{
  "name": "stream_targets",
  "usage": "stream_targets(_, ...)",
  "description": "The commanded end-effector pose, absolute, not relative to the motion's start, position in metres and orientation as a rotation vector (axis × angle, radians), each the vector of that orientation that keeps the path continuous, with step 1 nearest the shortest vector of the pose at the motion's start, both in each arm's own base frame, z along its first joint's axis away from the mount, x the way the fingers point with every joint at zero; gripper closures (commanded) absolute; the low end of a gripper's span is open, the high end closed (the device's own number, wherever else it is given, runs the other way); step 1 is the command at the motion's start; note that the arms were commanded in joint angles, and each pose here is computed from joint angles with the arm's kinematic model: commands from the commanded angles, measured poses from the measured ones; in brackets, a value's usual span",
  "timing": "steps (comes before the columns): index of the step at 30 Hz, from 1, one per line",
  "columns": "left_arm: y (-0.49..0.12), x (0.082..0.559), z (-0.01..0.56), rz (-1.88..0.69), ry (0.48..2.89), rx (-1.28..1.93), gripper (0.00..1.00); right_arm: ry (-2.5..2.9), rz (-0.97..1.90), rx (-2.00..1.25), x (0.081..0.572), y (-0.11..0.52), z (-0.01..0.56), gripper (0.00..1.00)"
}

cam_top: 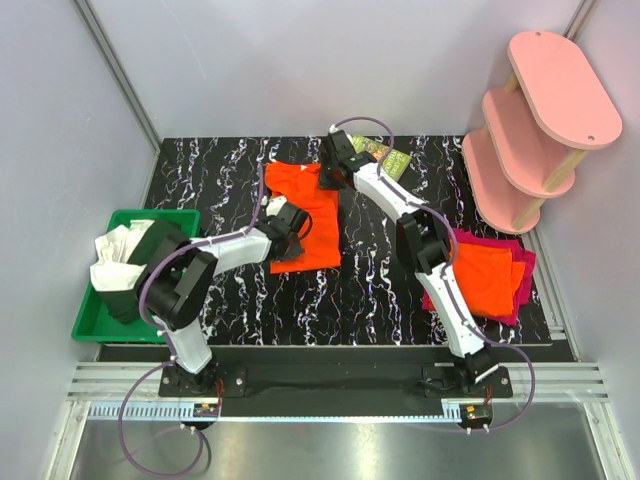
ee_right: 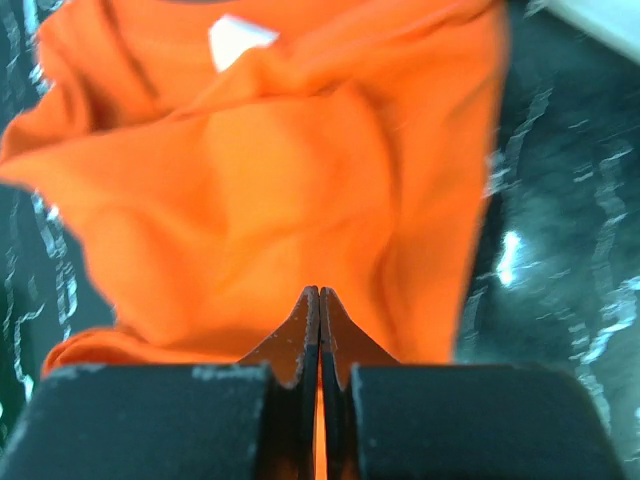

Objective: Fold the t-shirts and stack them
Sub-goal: Fold the folded rectangular tshirt in 1/3 of the way, then grab one side of the 2/3 rectangular tshirt with both arms

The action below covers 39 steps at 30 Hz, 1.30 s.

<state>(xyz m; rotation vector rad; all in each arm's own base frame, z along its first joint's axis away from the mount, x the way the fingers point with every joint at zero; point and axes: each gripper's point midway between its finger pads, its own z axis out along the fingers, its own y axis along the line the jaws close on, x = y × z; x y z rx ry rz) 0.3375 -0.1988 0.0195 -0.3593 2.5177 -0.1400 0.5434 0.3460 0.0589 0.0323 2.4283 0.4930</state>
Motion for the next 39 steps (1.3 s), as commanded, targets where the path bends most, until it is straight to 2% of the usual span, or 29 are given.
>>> stream_targets(1, -0.191, 0.321, 0.015, -0.113, 2.560, -0.344, 1.00, 2.401, 0.460, 0.053, 0.562, 0.326, 0.076, 1.00)
stream_targets(4, -0.192, 0.324, 0.032, -0.138, 2.494, -0.332, 0.95, 2.337, 0.510, 0.011, 0.559, 0.331, 0.119, 0.99)
stream_targets(5, -0.193, 0.325, 0.037, -0.151, 2.471, -0.316, 0.82, 2.338, 0.509, 0.002, 0.554, 0.330, 0.124, 0.86)
stream_targets(7, -0.200, 0.331, 0.063, -0.264, 2.370, -0.301, 0.66, 2.273, 0.544, -0.021, 0.540, 0.336, 0.170, 0.66)
stream_targets(8, -0.201, 0.330, 0.072, -0.295, 2.340, -0.289, 0.54, 2.283, 0.510, -0.030, 0.532, 0.332, 0.168, 0.50)
stream_targets(9, -0.201, 0.331, 0.085, -0.324, 2.300, -0.293, 0.50, 2.277, 0.493, -0.037, 0.524, 0.331, 0.174, 0.44)
stream_targets(10, -0.199, 0.330, 0.087, -0.322, 2.292, -0.295, 0.47, 2.234, 0.509, -0.057, 0.508, 0.335, 0.204, 0.39)
stream_targets(12, -0.194, 0.328, 0.089, -0.299, 2.291, -0.315, 0.45, 2.287, 0.474, -0.066, 0.482, 0.329, 0.185, 0.32)
stream_targets(13, -0.191, 0.325, 0.089, -0.294, 2.298, -0.329, 0.45, 2.257, 0.505, -0.066, 0.466, 0.329, 0.205, 0.32)
stream_targets(14, -0.189, 0.322, 0.087, -0.290, 2.300, -0.344, 0.45, 2.327, 0.494, -0.045, 0.446, 0.323, 0.172, 0.32)
stream_targets(16, -0.183, 0.313, 0.082, -0.298, 2.304, -0.386, 0.45, 2.327, 0.538, -0.032, 0.419, 0.318, 0.174, 0.32)
stream_targets(17, -0.181, 0.309, 0.080, -0.300, 2.305, -0.402, 0.45, 2.404, 0.520, -0.022, 0.395, 0.312, 0.139, 0.32)
stream_targets(19, -0.175, 0.300, 0.072, -0.303, 2.311, -0.445, 0.45, 2.474, 0.497, -0.022, 0.360, 0.301, 0.110, 0.33)
stream_targets(24, -0.162, 0.284, 0.058, -0.277, 2.325, -0.476, 0.46, 2.523, 0.487, -0.047, 0.303, 0.302, 0.080, 0.34)
stream_targets(30, -0.149, 0.278, 0.061, -0.214, 2.308, -0.480, 0.46, 2.560, 0.403, -0.058, 0.289, 0.294, 0.054, 0.35)
stream_targets(39, -0.147, 0.276, 0.074, -0.213, 2.284, -0.477, 0.46, 2.522, 0.384, -0.057, 0.299, 0.296, 0.061, 0.36)
